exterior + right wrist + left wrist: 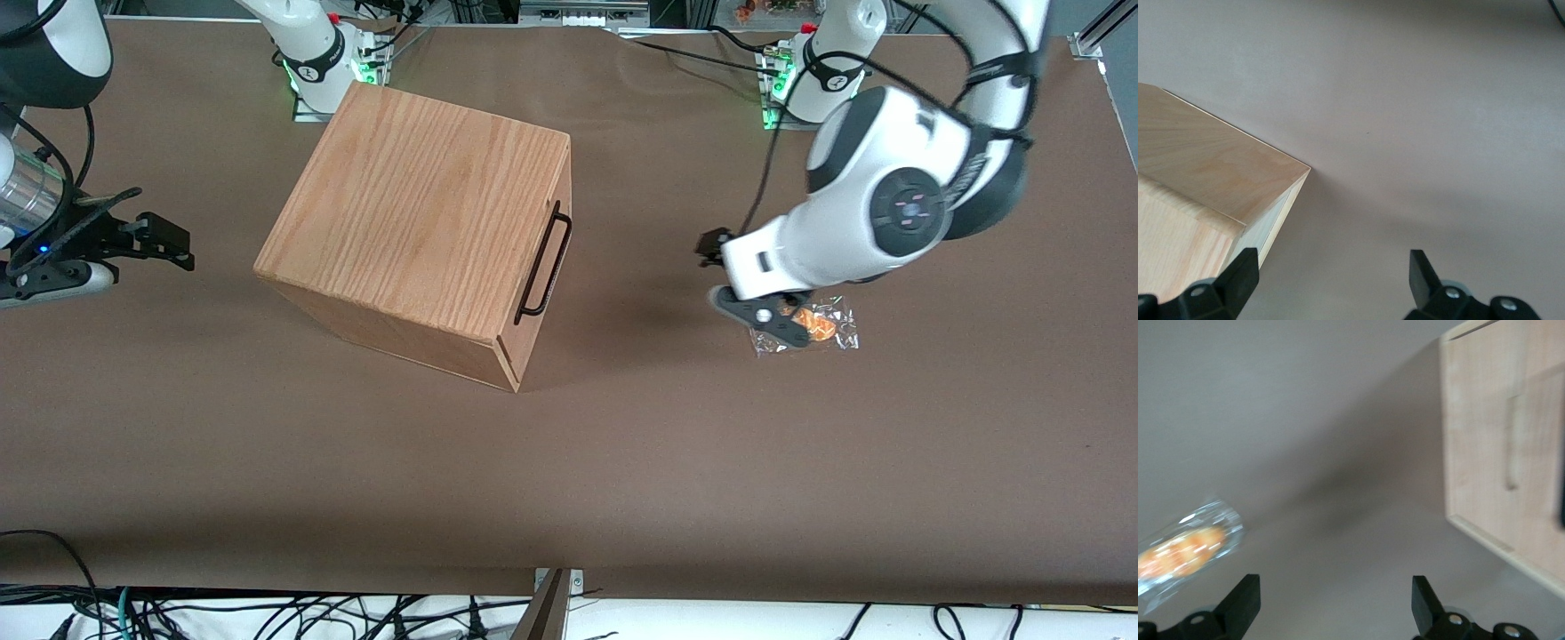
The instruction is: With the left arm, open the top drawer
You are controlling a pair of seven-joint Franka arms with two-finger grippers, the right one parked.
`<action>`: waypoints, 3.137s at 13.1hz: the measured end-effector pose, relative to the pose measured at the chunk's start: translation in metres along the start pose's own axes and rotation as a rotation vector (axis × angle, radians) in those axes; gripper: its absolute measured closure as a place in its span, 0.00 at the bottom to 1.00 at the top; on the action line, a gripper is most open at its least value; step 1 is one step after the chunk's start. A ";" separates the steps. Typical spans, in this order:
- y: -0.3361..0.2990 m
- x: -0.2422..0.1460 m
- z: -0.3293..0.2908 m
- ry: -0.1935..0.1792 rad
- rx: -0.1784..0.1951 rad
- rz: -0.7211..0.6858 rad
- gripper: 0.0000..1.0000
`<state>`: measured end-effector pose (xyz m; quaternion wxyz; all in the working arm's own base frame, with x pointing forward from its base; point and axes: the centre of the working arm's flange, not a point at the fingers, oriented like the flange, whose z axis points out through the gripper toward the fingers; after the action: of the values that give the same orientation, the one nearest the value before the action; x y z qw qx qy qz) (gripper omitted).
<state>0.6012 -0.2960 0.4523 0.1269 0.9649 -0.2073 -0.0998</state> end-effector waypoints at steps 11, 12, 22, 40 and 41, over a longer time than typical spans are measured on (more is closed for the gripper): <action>0.101 0.050 0.081 0.098 -0.195 -0.031 0.00; 0.102 0.051 0.084 0.095 -0.216 -0.039 0.00; 0.106 0.064 0.118 0.112 -0.228 -0.071 0.00; 0.000 0.077 0.085 0.158 -0.234 -0.209 0.00; -0.003 0.077 0.084 0.157 -0.235 -0.213 0.00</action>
<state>0.6503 -0.3431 0.3606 0.2432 0.9648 -0.0804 -0.0603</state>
